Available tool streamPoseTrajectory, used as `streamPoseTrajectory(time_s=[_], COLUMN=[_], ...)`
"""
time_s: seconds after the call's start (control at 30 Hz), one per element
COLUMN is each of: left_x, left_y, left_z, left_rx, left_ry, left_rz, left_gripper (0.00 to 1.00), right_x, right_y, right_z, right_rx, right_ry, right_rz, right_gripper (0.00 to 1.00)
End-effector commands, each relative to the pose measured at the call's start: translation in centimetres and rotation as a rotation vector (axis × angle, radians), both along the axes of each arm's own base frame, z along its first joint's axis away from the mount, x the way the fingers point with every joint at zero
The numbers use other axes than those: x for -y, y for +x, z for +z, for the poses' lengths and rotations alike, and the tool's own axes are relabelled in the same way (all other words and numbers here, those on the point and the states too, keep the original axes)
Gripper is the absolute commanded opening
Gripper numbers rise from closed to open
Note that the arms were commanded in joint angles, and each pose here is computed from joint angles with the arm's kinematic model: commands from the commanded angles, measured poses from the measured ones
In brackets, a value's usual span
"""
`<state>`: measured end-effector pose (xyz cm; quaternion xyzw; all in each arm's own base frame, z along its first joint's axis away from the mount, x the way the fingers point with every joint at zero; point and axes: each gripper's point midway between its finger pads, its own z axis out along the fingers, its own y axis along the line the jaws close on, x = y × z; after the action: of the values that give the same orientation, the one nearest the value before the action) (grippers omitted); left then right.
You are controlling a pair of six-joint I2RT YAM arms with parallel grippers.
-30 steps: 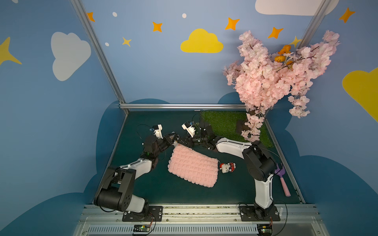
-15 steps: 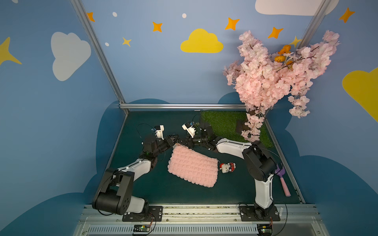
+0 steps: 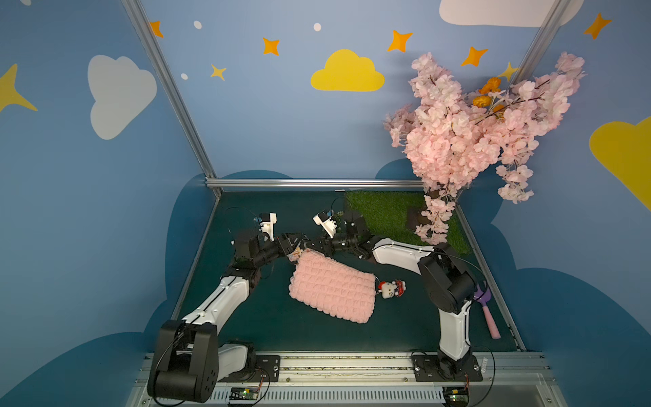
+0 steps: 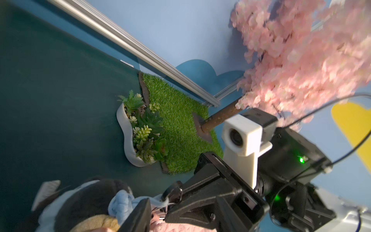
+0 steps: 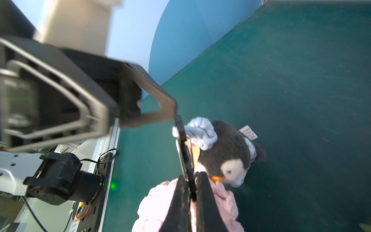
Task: Remove the decoration from the bag
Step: Remove the decoration item from the bag.
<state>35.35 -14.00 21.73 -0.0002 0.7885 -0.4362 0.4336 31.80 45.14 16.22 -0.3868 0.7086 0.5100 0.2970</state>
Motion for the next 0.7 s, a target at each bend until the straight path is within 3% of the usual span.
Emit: streamPoseTrajectory(time_s=[0.0, 0.27, 0.47, 0.67], left_x=[0.0, -0.1, 0.5, 1.9], left_y=[-2.6, -6.7, -7.2, -6.3], left_z=[0.8, 1.5, -1.0, -2.7], left_rx=[0.1, 0.536, 0.678, 0.847], left_ry=[0.262, 0.735, 1.064, 1.24], left_rz=[-0.139, -0.41, -0.637, -0.771], left_gripper=[0.54, 0.53, 0.52, 0.53], right_x=[0.4, 1.0, 1.7, 2.3], right_y=[-0.2, -1.3, -2.6, -3.5], right_z=[3.1, 2.4, 1.5, 0.8], right_rx=[0.053, 0.031, -0.019, -0.057], right_ry=[0.018, -0.043, -0.121, -0.172], right_rz=[0.015, 0.07, 0.13, 0.177], right_gripper=[0.0, 0.0, 0.0, 0.0])
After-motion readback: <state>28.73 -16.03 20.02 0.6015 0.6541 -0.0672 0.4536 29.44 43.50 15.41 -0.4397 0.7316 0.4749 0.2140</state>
